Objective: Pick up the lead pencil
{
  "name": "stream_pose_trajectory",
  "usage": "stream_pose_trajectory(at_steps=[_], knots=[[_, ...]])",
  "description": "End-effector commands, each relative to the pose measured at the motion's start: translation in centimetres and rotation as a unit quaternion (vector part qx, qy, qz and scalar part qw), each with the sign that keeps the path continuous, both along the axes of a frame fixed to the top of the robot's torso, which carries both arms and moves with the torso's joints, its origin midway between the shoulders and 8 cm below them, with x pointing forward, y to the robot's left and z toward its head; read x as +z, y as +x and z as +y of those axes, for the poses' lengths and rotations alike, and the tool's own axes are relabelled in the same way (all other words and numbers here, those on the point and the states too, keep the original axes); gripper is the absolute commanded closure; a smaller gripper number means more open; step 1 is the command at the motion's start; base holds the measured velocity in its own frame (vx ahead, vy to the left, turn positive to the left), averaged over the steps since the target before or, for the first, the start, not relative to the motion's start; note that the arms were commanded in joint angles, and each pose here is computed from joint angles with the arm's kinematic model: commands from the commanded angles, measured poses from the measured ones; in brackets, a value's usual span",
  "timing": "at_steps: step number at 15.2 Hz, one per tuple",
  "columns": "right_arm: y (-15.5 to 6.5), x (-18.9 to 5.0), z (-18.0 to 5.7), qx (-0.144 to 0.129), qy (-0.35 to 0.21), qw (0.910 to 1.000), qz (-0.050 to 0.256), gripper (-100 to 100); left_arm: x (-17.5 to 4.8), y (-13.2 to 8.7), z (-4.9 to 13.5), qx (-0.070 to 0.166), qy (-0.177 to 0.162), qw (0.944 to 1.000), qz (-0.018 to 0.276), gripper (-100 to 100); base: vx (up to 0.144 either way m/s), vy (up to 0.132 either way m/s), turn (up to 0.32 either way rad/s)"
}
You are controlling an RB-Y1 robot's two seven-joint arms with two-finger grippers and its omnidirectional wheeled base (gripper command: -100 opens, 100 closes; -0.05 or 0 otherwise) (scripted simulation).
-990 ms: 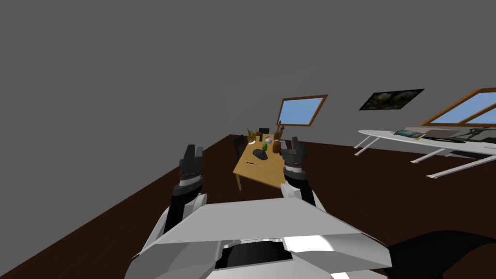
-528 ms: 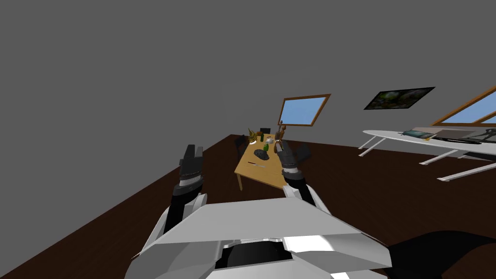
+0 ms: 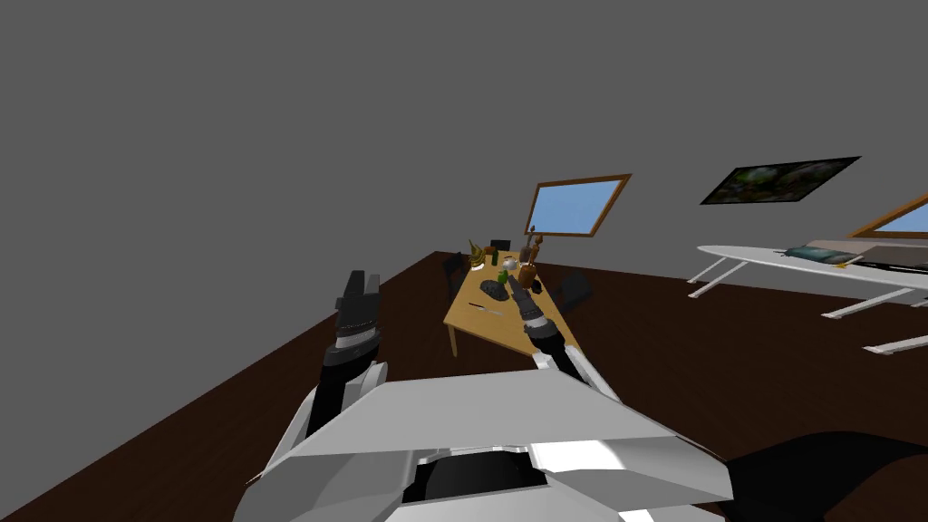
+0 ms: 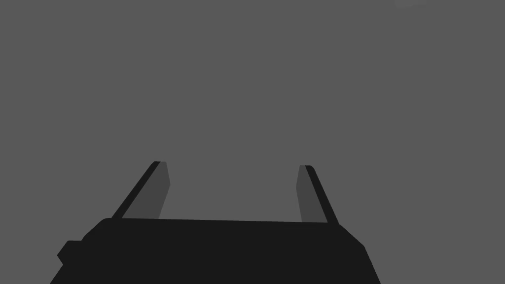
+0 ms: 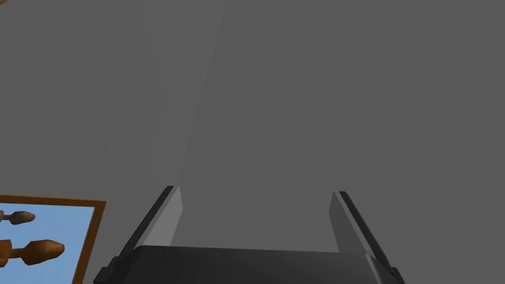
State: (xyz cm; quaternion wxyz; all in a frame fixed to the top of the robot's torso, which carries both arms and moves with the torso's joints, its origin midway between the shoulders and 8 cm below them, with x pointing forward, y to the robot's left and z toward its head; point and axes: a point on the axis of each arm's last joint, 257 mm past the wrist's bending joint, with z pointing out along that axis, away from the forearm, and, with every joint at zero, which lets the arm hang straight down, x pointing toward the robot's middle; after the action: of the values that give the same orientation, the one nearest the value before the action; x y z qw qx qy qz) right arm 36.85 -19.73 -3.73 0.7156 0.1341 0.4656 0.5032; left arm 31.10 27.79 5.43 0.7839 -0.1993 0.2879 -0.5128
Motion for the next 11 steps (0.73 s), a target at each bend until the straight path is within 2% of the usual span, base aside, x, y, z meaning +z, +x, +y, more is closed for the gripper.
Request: stream_pose_trajectory(at_steps=[1,2,3,4,5,6,7,8,10,11], knots=[[0.7,-1.4,0.3,-0.005,-0.028,0.9995,0.015,-100,0.0,0.0,0.0,0.000,0.000,1.0000,0.000,0,0.012,0.046,0.056],[1.3,-3.5,0.4,-0.011,-0.061,0.9975,0.034,-100,0.0,0.0,0.0,0.000,0.000,1.0000,0.000,0,0.013,0.053,0.087],[1.3,-3.5,0.4,-0.011,-0.062,0.9974,0.034,-100,0.0,0.0,0.0,0.000,0.000,1.0000,0.000,0,0.013,0.052,0.072],[1.8,-5.6,0.4,-0.017,-0.097,0.9938,0.053,-100,0.0,0.0,0.0,0.000,0.000,1.0000,0.000,0,0.016,0.060,0.079],[1.8,-5.6,0.5,-0.017,-0.098,0.9937,0.053,-100,0.0,0.0,0.0,0.000,0.000,1.0000,0.000,0,0.017,0.061,0.061],[2.3,-7.6,0.3,-0.022,-0.131,0.9887,0.070,-100,0.0,0.0,0.0,0.000,0.000,1.0000,0.000,0,0.019,0.070,0.090],[2.3,-7.9,0.4,-0.023,-0.135,0.9880,0.071,-100,0.0,0.0,0.0,0.000,0.000,1.0000,0.000,0,0.018,0.063,0.075],[2.7,-10.0,0.1,-0.028,-0.169,0.9812,0.089,-100,0.0,0.0,0.0,0.000,0.000,1.0000,0.000,0,0.016,0.059,0.097],[2.7,-10.2,0.2,-0.028,-0.173,0.9804,0.090,-100,0.0,0.0,0.0,0.000,0.000,1.0000,0.000,0,0.015,0.043,0.054],[3.0,-12.1,0.0,-0.033,-0.211,0.9714,0.103,-100,0.0,0.0,0.0,0.000,0.000,1.0000,0.000,0,0.012,0.039,0.056]])
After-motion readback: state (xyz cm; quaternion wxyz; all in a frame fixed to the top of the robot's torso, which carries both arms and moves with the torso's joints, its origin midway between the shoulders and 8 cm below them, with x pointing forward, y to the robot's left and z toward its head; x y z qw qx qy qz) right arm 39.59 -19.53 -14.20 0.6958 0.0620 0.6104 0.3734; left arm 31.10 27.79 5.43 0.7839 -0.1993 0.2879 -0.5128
